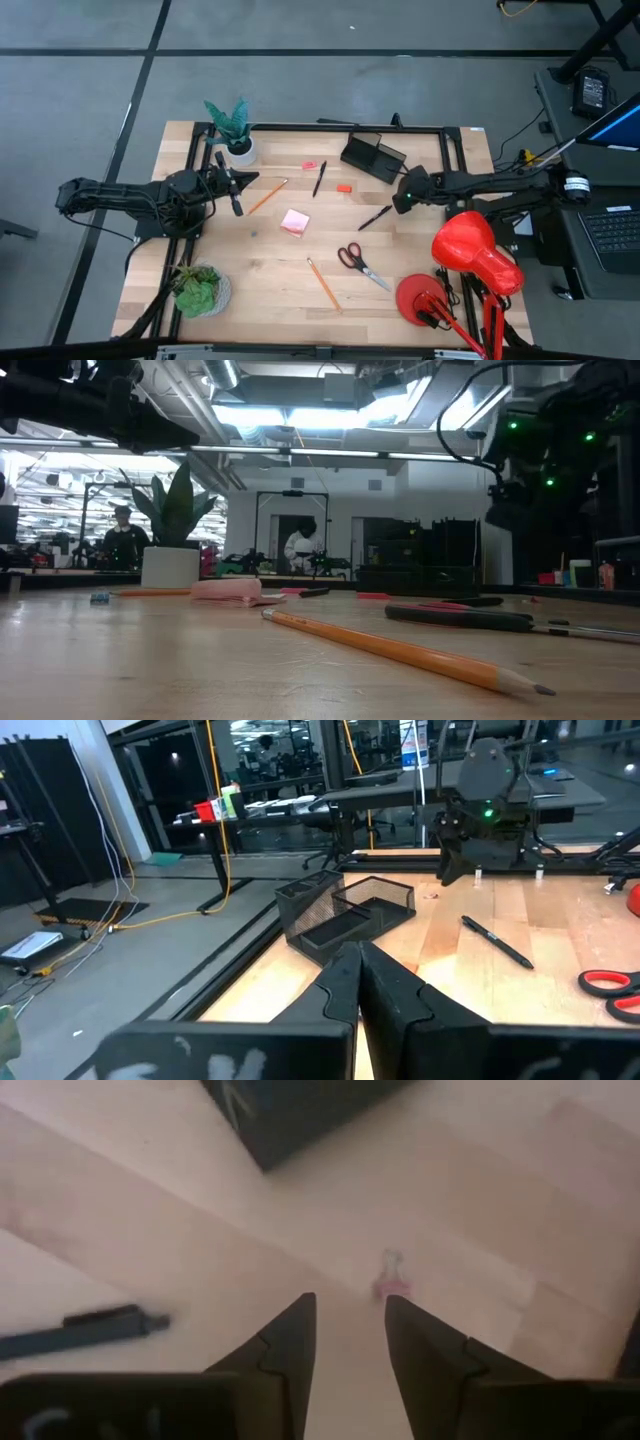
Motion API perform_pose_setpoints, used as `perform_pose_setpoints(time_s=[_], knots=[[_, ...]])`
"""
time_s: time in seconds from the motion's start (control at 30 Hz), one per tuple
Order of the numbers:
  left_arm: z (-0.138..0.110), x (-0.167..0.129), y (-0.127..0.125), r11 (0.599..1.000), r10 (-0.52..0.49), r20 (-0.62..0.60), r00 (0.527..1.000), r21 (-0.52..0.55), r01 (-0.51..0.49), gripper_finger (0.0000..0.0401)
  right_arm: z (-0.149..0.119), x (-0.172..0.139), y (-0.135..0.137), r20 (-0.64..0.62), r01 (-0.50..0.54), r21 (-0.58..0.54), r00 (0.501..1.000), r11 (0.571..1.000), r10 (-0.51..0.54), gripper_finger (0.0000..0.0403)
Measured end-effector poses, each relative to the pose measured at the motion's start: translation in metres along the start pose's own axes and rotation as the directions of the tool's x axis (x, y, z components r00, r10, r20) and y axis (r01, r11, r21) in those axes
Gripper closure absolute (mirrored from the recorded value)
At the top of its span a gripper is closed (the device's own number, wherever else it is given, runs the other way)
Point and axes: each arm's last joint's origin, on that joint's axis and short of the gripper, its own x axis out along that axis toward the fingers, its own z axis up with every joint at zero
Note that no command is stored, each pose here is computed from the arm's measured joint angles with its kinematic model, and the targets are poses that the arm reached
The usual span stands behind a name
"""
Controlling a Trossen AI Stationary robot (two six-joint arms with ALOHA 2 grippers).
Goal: Pick and place office supplies into organizer
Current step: Put the pink binder clip into the black desk organizer
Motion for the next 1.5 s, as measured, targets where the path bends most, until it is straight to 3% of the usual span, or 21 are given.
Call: perform_pose_setpoints(time_s=[0.2, 0.9, 1.17, 1.5], knots=[[-0.002, 0.0, 0.0, 1.0, -0.002, -0.018, 1.0, -0.003, 0.002, 0.0398, 0.005, 0.005, -0.009, -0.019, 0.042, 0.025, 0.999, 0.999, -0.042, 0.0278], [-0.005, 0.0, 0.0, 1.0, -0.005, -0.048, 0.999, 0.01, 0.005, 0.0398, 0.006, 0.005, -0.009, -0.037, 0.014, 0.019, 0.999, 1.0, -0.013, 0.0278], [-0.005, 0.0, 0.0, 1.0, -0.005, -0.048, 0.999, 0.011, 0.005, 0.0398, -0.009, 0.019, -0.016, -0.059, 0.038, 0.013, 0.998, 0.999, -0.037, 0.0278], [-0.005, 0.0, 0.0, 1.0, -0.004, -0.048, 0.999, -0.009, 0.003, 0.0397, -0.007, 0.022, -0.013, -0.01, -0.008, 0.013, 1.0, 1.0, 0.009, 0.0278]])
